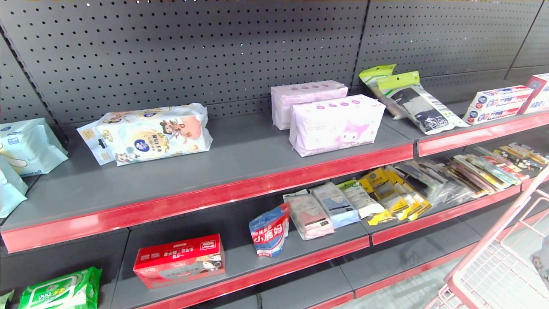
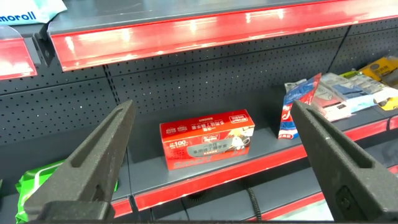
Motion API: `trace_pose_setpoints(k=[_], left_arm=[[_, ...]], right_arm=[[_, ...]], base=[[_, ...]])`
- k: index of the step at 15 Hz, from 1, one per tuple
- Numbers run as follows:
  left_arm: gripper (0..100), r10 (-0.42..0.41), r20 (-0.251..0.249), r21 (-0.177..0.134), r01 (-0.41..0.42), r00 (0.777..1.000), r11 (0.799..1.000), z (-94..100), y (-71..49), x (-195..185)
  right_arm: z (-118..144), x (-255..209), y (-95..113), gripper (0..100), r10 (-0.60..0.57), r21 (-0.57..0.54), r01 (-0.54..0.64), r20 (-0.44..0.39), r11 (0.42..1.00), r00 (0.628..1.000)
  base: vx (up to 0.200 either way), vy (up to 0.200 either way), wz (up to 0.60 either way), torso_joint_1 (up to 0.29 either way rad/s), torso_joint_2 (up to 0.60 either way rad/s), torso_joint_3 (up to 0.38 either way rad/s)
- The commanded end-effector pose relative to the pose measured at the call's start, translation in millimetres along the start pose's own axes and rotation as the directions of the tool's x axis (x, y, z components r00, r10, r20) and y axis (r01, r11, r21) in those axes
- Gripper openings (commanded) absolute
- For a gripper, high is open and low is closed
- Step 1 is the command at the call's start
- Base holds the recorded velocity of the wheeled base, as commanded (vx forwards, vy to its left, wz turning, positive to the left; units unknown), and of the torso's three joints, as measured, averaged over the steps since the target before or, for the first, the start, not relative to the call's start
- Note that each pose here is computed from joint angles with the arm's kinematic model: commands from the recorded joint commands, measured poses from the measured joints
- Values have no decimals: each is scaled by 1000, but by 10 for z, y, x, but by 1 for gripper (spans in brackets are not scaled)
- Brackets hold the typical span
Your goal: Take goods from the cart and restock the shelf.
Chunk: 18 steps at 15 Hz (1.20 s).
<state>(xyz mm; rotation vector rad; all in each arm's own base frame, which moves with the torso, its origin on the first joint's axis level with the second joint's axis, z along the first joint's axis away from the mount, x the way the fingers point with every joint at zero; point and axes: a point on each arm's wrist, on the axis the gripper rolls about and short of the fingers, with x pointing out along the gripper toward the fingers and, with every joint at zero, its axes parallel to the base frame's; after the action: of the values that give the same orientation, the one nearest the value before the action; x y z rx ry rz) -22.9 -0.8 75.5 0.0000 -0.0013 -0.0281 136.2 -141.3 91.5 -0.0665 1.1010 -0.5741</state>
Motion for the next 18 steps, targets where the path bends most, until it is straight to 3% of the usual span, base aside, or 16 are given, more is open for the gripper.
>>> trace_pose_setpoints(k=[1,4,8,10,13,15,18], left_arm=[[100,0,-1,0,0,1000,1000,0,0,1],[100,0,-1,0,0,1000,1000,0,0,1],[100,0,-1,0,0,1000,1000,0,0,1],[100,0,-1,0,0,1000,1000,0,0,1],[100,0,-1,0,0,1000,1000,0,0,1],[100,0,-1,0,0,1000,1000,0,0,1],[100,0,-1,0,0,1000,1000,0,0,1]], right_arm=[[-54,-529,184,0,-62,31,57,206,998,977],[-344,-838,390,0,-27,-19,36,338,999,941],[-502,-1175,637,0,214,-110,-184,506,977,835],[-493,-1291,686,0,338,-201,-273,552,941,762],[-310,-1601,716,0,544,-393,-376,604,839,582],[-236,-1745,718,0,579,-472,-337,626,814,521],[-231,-1715,724,0,546,-494,-257,631,830,550]], base=[[0,0,0,0,0,0],[0,0,0,0,0,0],[0,0,0,0,0,0],[0,0,0,0,0,0],[0,0,0,0,0,0],[0,0,0,0,0,0],[0,0,0,0,0,0]])
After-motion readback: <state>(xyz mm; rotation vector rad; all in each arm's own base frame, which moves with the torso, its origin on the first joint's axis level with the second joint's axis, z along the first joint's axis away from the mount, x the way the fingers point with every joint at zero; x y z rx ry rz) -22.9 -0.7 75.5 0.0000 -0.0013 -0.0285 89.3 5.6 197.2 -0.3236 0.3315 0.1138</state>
